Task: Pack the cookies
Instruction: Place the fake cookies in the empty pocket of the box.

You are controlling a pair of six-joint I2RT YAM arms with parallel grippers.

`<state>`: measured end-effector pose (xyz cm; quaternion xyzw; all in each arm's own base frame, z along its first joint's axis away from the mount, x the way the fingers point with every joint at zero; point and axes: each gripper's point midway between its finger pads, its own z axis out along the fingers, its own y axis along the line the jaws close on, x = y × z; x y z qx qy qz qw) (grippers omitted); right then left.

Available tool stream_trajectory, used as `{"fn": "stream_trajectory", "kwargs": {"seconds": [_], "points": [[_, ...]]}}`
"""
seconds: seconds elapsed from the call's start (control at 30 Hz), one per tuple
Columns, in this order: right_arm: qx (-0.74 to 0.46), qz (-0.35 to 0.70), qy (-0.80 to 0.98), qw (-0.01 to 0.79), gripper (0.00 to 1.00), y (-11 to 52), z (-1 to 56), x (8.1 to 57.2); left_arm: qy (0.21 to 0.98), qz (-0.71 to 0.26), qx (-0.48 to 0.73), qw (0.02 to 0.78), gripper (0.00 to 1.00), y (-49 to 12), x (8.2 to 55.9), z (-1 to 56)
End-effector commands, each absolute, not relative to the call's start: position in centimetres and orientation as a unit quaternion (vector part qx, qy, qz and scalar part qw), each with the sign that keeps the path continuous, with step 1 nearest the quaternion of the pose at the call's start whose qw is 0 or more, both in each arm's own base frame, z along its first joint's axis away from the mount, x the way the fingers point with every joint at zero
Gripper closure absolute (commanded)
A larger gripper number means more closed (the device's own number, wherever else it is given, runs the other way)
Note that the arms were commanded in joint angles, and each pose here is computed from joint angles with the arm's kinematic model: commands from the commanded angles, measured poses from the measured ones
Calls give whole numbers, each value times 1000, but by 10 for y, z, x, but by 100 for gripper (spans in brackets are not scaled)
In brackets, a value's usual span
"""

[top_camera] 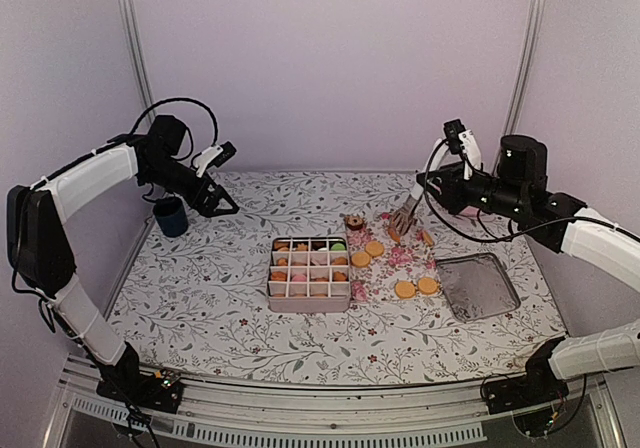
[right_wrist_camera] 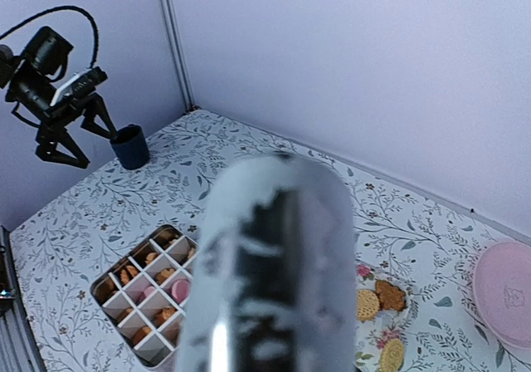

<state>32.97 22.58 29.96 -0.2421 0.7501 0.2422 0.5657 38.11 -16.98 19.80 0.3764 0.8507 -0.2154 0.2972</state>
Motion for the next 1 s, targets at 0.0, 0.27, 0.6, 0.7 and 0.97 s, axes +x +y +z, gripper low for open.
{"fn": "stream_trajectory", "kwargs": {"seconds": [0.0,0.27,0.6,0.7,0.97], "points": [[-274,342,725,531,100,266,323,292,852,-221,377,289,1,-169,382,194],[-324,402,710,479,100,335,313,256,853,-221,375,287,1,-169,382,190],[-332,396,714,472,100,356,290,267,852,-222,378,287,1,-169,377,189],[-334,394,714,473,100,361,287,273,851,-220,379,288,1,-168,377,189],[-343,372,727,464,100,364,266,280,851,-220,380,290,1,-168,378,191]]}}
